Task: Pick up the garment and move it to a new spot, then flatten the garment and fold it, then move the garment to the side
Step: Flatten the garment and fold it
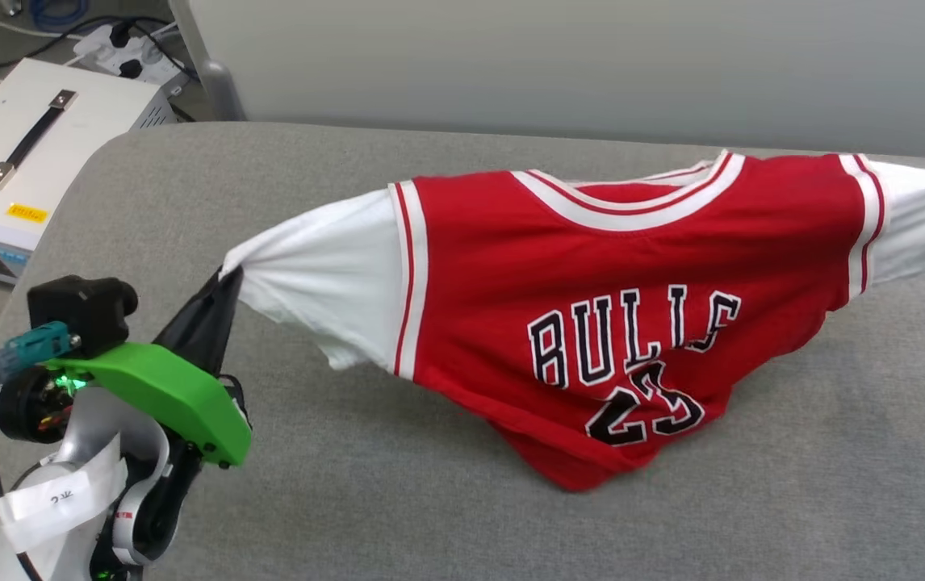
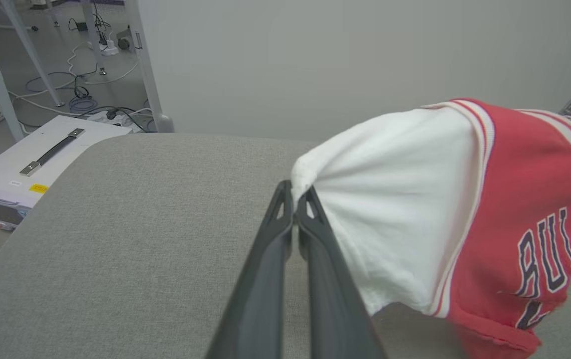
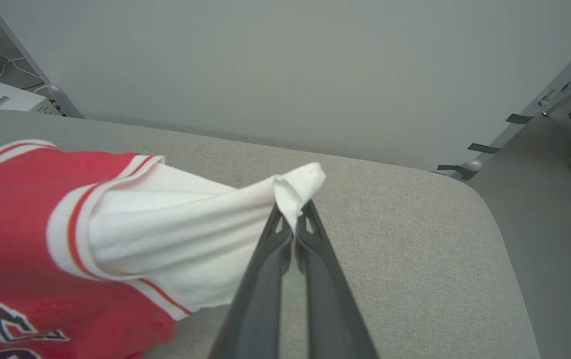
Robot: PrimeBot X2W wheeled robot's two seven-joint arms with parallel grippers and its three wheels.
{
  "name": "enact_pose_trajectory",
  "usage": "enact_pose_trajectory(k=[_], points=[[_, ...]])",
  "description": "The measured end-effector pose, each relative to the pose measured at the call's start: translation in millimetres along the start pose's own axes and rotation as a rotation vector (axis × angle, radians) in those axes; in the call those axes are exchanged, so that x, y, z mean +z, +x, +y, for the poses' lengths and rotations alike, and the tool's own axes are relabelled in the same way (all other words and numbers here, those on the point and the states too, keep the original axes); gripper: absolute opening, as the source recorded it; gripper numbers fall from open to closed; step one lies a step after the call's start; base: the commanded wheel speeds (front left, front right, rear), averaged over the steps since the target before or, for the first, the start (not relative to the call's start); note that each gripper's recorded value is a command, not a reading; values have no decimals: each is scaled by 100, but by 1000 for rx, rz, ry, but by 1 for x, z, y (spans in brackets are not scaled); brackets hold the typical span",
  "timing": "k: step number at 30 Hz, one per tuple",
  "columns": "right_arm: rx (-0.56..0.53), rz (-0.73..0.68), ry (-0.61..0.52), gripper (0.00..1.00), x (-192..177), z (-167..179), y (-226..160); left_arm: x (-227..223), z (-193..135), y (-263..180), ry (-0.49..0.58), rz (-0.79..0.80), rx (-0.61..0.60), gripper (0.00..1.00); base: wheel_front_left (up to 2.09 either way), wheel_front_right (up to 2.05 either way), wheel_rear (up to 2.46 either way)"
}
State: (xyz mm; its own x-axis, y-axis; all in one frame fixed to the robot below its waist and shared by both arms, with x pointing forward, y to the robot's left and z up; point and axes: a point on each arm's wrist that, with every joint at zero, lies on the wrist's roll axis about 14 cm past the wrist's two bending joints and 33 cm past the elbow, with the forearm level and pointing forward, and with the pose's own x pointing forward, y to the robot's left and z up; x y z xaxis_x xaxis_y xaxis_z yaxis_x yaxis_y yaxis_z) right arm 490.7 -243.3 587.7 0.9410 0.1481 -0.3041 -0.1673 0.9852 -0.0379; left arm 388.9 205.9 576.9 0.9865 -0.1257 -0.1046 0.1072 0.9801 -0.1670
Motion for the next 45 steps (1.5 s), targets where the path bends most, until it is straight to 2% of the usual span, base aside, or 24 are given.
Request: enact_pose_trajectory(k=[13, 22, 32, 39, 45], points=[[-34, -299, 15, 0, 76, -14, -73, 94, -7, -12, 77, -315, -20, 0, 0, 0, 0], [-46, -435, 18, 0, 123, -24, -87, 164, -11, -10, 173, -507, -46, 0, 0, 0, 0], [-59, -537, -7, 0, 180, -33, -50, 198, 5, 49, 290, -468, -78, 0, 0, 0, 0], [-79, -574, -34, 0, 208, -39, 7, 207, 9, 119, 384, -412, -113, 0, 0, 0, 0], [-122, -585, -32, 0, 213, -52, 67, 209, 18, 183, 441, -404, -99, 0, 0, 0, 0]])
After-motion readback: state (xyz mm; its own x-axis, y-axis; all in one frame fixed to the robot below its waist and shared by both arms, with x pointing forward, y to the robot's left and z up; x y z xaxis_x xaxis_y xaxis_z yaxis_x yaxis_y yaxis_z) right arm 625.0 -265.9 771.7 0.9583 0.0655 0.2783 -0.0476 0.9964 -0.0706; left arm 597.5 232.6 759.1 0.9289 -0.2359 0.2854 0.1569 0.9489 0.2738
